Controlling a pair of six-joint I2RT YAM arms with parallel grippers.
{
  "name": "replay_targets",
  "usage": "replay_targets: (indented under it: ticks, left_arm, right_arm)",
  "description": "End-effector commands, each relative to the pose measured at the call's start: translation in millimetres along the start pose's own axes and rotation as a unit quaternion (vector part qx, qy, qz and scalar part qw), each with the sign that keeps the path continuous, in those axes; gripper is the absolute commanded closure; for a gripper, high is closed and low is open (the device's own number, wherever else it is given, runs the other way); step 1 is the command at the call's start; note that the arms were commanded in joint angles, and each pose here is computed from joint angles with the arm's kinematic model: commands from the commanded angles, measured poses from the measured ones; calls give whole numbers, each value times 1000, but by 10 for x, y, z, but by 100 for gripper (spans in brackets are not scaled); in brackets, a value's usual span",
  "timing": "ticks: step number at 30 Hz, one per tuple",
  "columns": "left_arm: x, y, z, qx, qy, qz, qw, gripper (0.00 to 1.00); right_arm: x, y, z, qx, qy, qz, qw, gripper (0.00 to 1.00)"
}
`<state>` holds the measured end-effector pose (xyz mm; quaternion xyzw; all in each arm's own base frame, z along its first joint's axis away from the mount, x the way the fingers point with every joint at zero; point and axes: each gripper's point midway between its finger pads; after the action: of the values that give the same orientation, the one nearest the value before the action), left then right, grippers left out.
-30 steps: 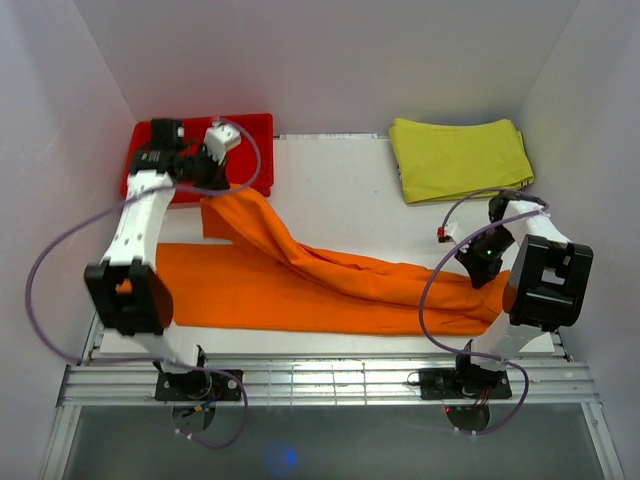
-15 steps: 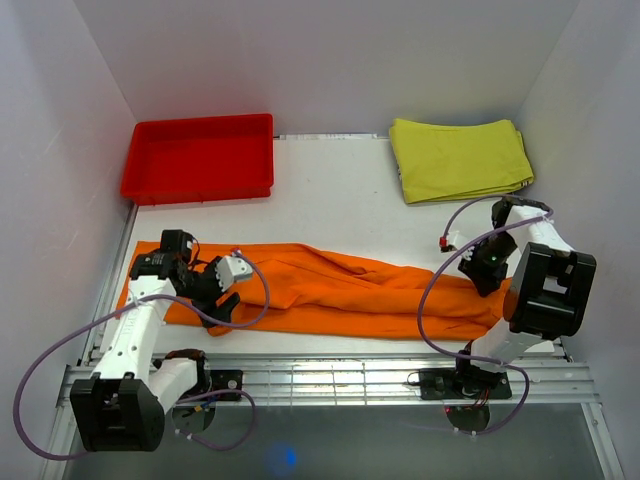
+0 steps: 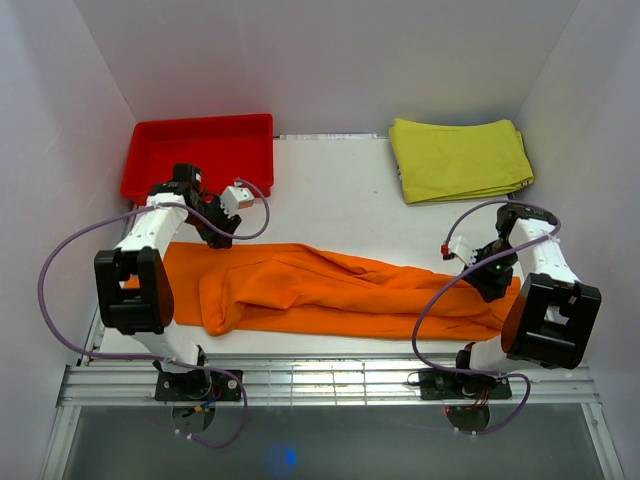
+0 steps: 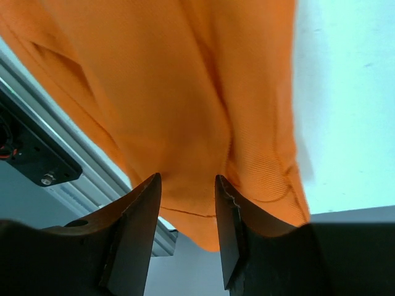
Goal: Fold and stack the trousers
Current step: Flatten the trousers out
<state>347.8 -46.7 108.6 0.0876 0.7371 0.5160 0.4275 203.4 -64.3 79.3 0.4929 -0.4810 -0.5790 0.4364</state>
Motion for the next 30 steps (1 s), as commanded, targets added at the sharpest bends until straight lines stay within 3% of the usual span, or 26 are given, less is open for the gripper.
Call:
replay_targets:
  ticks: [1,8,15,17,20,23,27,30]
  left_arm:
    - [263,54,138,-8,-3,54,999,45]
    - [743,-93,65,11,12,127,992,43]
    - [887,-259,-99,41,42,125,990,44]
    - [916,-282,-135,47,48,127,990,49]
    - [919,-266,-156,46,49,124,990,73]
    - [816,-156,-140,25,53,103,993,98]
    - [624,199,4,-31,83,49,995,100]
    - [446,644,279,-121,114,-16,986,100]
  right_arm:
    - [72,-58,161,-14,14,18,1000,53]
    - [203,-218,279,-26,8,52,998,51]
    - [294,-296,263,-32,6,72,997,51]
    - [298,-278,224,-28,7,73,997,52]
    - [300,-248,166,-26,4,74,997,54]
    - [308,-208,116,-19,4,77,997,70]
    - [310,-156,86,-9,3,78,997,92]
    - [299,-139,85,-2,2,72,997,92]
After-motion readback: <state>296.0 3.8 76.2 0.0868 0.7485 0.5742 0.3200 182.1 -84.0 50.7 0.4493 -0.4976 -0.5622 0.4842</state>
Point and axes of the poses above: each gripper's point midway between its finger pads, its own y axis back along the fingers, its own z axis along the line the jaws close on, x = y × z, and after that the axes turned 14 degrees about y, right-handed
